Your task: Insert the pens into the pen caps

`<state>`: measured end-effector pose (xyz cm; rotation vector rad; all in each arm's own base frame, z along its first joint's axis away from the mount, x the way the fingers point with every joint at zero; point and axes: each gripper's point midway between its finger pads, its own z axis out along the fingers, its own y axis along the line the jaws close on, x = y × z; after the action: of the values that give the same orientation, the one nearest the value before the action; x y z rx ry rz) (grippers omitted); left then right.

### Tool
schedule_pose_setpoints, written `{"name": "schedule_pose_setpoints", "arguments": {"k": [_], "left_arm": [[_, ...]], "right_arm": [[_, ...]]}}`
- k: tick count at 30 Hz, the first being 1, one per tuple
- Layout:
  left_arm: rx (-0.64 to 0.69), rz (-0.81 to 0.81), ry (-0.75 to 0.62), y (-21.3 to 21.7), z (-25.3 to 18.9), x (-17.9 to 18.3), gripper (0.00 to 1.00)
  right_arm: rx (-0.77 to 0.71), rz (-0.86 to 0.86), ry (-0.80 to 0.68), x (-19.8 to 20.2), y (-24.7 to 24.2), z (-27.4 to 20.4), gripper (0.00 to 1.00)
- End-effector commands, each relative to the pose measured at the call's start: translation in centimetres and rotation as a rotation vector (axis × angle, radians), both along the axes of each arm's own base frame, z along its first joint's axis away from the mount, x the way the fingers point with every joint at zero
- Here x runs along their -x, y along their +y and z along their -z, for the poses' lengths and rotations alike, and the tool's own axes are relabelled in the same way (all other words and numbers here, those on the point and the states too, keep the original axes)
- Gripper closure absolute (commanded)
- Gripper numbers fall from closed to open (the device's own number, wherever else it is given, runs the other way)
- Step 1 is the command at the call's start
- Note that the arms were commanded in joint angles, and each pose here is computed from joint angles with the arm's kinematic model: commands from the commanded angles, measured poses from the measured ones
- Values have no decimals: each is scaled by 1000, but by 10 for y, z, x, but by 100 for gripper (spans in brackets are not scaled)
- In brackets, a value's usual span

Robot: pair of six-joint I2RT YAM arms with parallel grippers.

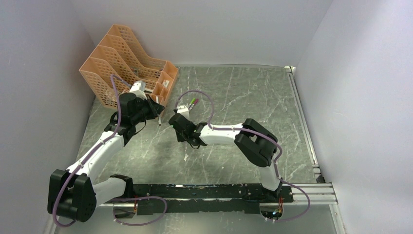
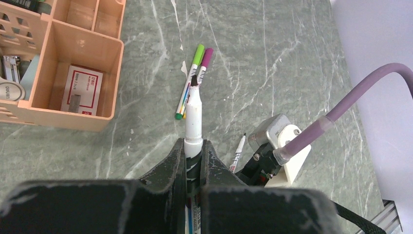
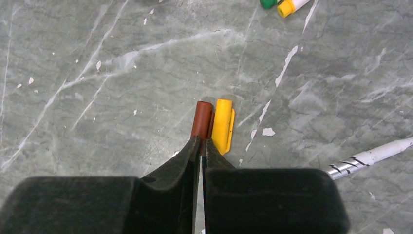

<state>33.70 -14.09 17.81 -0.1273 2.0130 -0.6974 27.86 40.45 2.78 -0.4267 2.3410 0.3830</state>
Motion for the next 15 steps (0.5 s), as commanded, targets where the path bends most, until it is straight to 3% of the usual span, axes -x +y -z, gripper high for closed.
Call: {"name": "schedule_pose_setpoints", "arguments": {"k": [1, 15], "left_arm": [[16, 19, -11, -2, -3, -1, 93], [19, 28, -2, -4, 1, -2, 93]], "right_arm": [[54, 59, 8, -4, -20, 8, 96], [32, 92, -7, -10, -35, -2, 98]]}}
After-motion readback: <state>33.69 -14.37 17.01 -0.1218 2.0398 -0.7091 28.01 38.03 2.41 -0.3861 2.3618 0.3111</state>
